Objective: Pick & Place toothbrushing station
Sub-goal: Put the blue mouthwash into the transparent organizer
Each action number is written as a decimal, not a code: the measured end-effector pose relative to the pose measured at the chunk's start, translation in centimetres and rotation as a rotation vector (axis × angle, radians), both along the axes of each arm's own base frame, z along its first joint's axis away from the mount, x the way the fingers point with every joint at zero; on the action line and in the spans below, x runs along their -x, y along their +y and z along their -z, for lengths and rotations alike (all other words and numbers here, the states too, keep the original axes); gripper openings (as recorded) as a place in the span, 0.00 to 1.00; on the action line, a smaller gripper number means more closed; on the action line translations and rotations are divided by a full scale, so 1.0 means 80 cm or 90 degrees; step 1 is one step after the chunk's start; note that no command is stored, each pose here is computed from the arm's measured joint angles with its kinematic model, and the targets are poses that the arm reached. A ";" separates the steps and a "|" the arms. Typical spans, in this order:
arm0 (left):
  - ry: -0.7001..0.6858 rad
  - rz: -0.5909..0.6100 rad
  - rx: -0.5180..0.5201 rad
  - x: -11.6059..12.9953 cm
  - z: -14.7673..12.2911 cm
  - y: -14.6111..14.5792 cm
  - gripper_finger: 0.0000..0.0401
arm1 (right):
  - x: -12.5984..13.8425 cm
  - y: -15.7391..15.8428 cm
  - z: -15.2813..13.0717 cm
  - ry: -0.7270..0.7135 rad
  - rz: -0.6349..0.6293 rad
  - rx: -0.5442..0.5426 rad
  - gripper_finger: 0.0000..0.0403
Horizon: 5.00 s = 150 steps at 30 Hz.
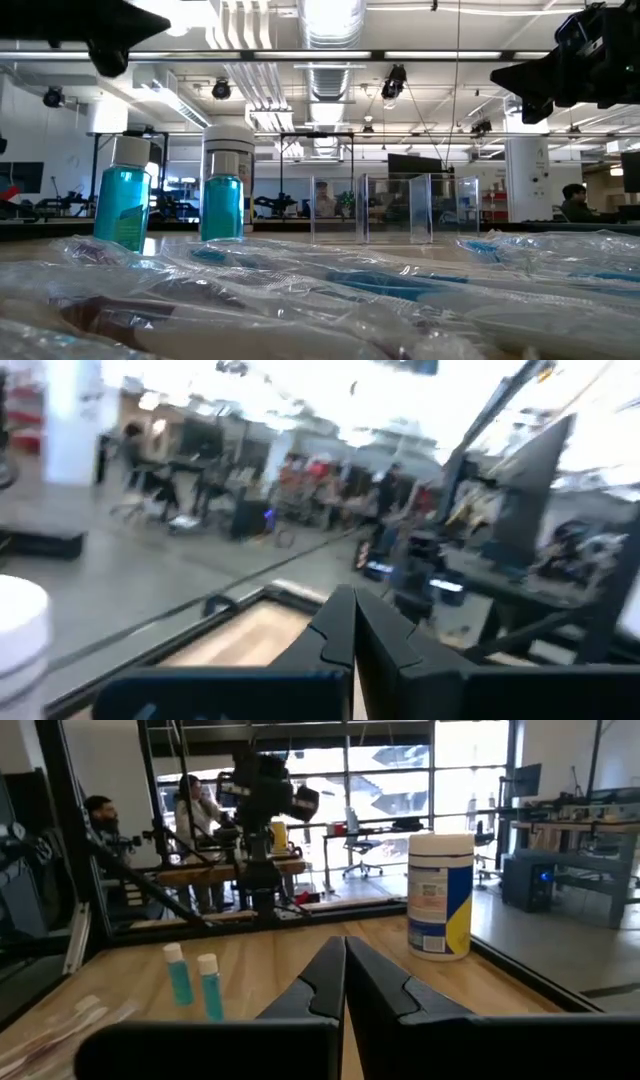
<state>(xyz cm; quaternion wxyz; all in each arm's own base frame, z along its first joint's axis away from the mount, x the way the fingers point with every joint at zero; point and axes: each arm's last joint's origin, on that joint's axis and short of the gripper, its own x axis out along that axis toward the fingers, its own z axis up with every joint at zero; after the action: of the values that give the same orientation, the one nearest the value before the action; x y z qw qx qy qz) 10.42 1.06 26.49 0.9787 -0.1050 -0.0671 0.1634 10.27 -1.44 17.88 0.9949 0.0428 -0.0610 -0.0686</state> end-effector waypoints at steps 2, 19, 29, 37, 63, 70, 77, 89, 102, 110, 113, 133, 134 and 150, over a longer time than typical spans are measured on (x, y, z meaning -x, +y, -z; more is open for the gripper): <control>0.064 -0.007 0.018 -0.013 -0.021 0.001 0.00 | 0.000 0.000 0.000 0.000 0.001 0.000 0.02; 0.604 -0.100 0.132 -0.172 -0.084 -0.010 0.09 | 0.000 0.000 0.001 0.016 0.009 0.082 0.02; 0.680 -0.051 0.162 -0.220 -0.076 -0.056 0.36 | 0.000 0.000 0.001 0.021 0.013 0.115 0.02; 0.743 0.033 0.187 -0.235 -0.056 -0.071 0.55 | 0.000 0.000 0.001 0.026 0.020 0.142 0.02; 0.711 0.150 0.124 -0.267 -0.033 -0.121 0.57 | 0.001 -0.004 0.001 0.032 0.081 0.134 0.02; 0.712 0.083 0.255 -0.272 -0.028 -0.122 0.57 | 0.001 -0.004 0.001 0.031 0.081 0.131 0.02; 0.730 0.093 0.291 -0.272 -0.028 -0.117 0.57 | 0.001 -0.004 0.001 0.031 0.081 0.131 0.02; 0.742 0.079 0.385 -0.276 -0.026 -0.086 0.57 | 0.001 -0.005 0.001 0.033 0.100 0.131 0.02; 0.816 0.097 0.318 -0.287 -0.004 -0.096 0.57 | 0.001 -0.005 0.001 0.034 0.104 0.134 0.02; 0.893 0.069 0.311 -0.300 0.000 -0.098 0.57 | 0.001 -0.006 0.001 0.036 0.123 0.132 0.02; 0.908 0.057 0.305 -0.306 0.001 -0.099 0.57 | 0.001 -0.006 0.001 0.037 0.131 0.130 0.02; 0.943 0.061 0.252 -0.307 0.025 -0.100 0.57 | 0.001 -0.006 0.001 0.037 0.131 0.130 0.02; 0.946 0.060 0.252 -0.306 0.027 -0.100 0.57 | 0.001 -0.006 0.001 0.037 0.130 0.130 0.02; 0.942 0.058 0.249 -0.310 0.035 -0.101 0.57 | 0.001 -0.006 0.001 0.037 0.131 0.132 0.02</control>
<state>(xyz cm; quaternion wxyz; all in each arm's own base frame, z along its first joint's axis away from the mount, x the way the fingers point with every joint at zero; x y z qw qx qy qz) 35.19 -7.06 23.69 0.7377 -0.1424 0.6404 0.1597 10.16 -1.95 17.80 0.9831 -0.0687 -0.0427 -0.1644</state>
